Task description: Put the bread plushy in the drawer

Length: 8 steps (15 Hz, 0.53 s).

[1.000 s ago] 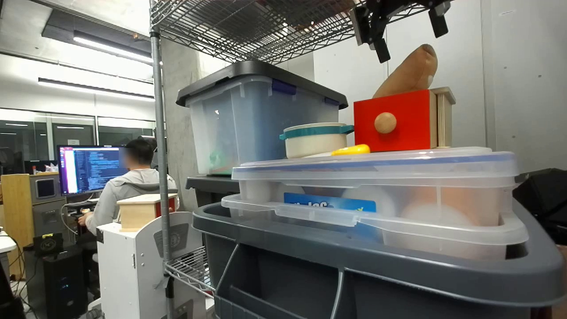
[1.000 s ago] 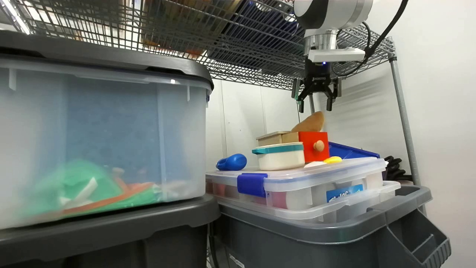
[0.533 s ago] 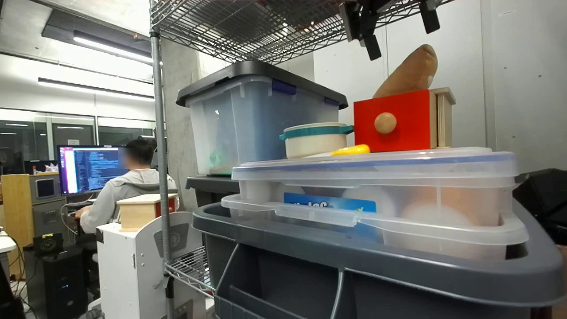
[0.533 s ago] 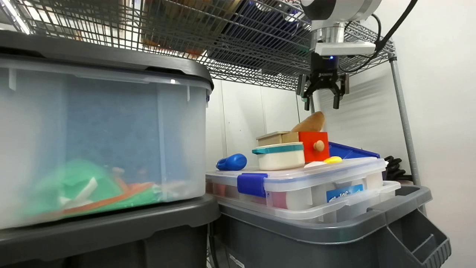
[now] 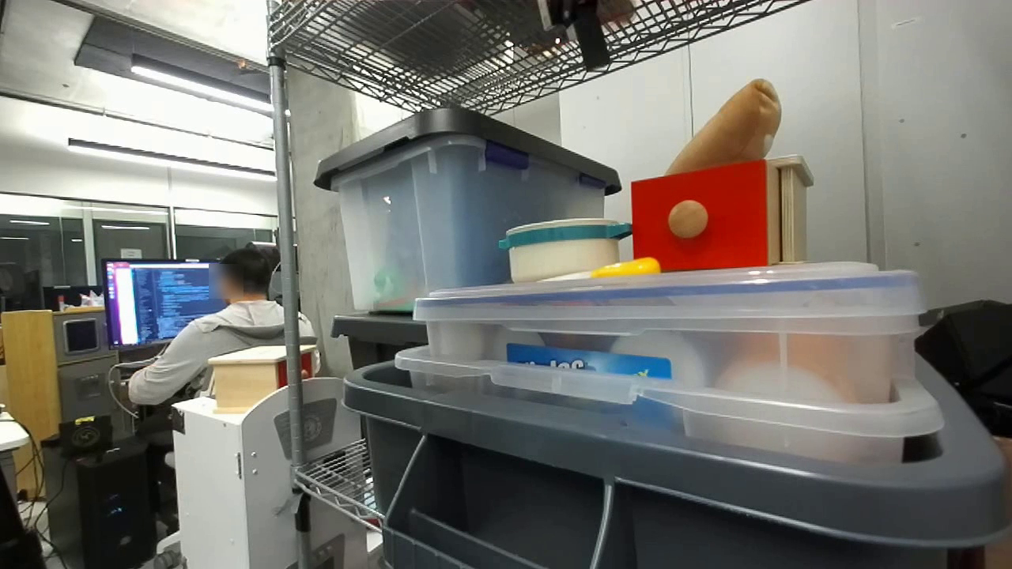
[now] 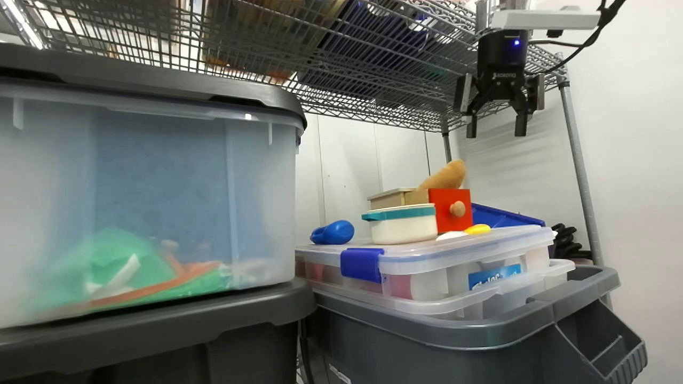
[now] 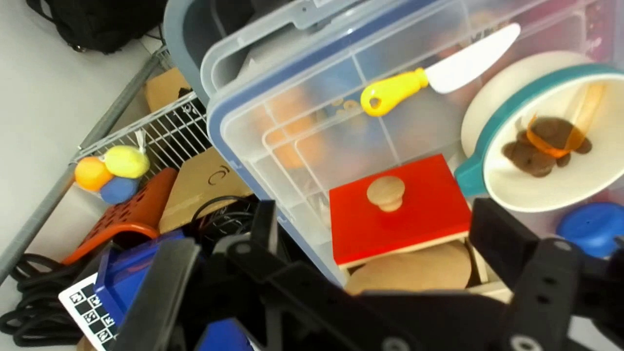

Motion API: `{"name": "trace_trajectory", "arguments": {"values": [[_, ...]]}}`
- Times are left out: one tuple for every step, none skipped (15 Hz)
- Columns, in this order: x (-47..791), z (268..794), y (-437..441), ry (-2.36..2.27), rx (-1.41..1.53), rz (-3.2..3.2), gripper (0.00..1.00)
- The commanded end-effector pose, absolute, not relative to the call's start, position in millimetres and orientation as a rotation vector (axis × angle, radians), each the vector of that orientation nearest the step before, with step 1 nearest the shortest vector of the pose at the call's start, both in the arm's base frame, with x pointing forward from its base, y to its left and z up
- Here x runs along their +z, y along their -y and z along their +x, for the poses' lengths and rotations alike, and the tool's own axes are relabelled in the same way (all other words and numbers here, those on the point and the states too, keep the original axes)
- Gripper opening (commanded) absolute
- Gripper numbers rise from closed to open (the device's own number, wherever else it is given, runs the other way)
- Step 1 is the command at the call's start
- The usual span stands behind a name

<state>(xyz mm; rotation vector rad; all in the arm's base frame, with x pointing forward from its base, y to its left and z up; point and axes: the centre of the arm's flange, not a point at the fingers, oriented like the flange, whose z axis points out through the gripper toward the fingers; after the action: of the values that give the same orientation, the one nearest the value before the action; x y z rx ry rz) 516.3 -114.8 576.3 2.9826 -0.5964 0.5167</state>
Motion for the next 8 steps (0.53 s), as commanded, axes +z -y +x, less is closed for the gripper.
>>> {"name": "trace_trajectory", "arguments": {"values": [[560.5, 456.3, 97.0, 0.548, 0.435, 3.030, 1.00], [557.6, 442.3, 93.0, 0.533, 0.408, 3.045, 1.00], [556.2, 427.0, 87.3, 0.515, 0.373, 3.062, 1.00], [553.8, 414.1, 83.0, 0.488, 0.342, 3.068, 1.00], [551.5, 396.4, 75.5, 0.461, 0.302, 3.085, 1.00], [549.4, 379.5, 68.0, 0.433, 0.257, 3.102, 1.00], [546.9, 366.1, 62.0, 0.408, 0.224, 3.113, 1.00], [543.8, 354.6, 55.5, 0.407, 0.211, 3.117, 1.00]]}}
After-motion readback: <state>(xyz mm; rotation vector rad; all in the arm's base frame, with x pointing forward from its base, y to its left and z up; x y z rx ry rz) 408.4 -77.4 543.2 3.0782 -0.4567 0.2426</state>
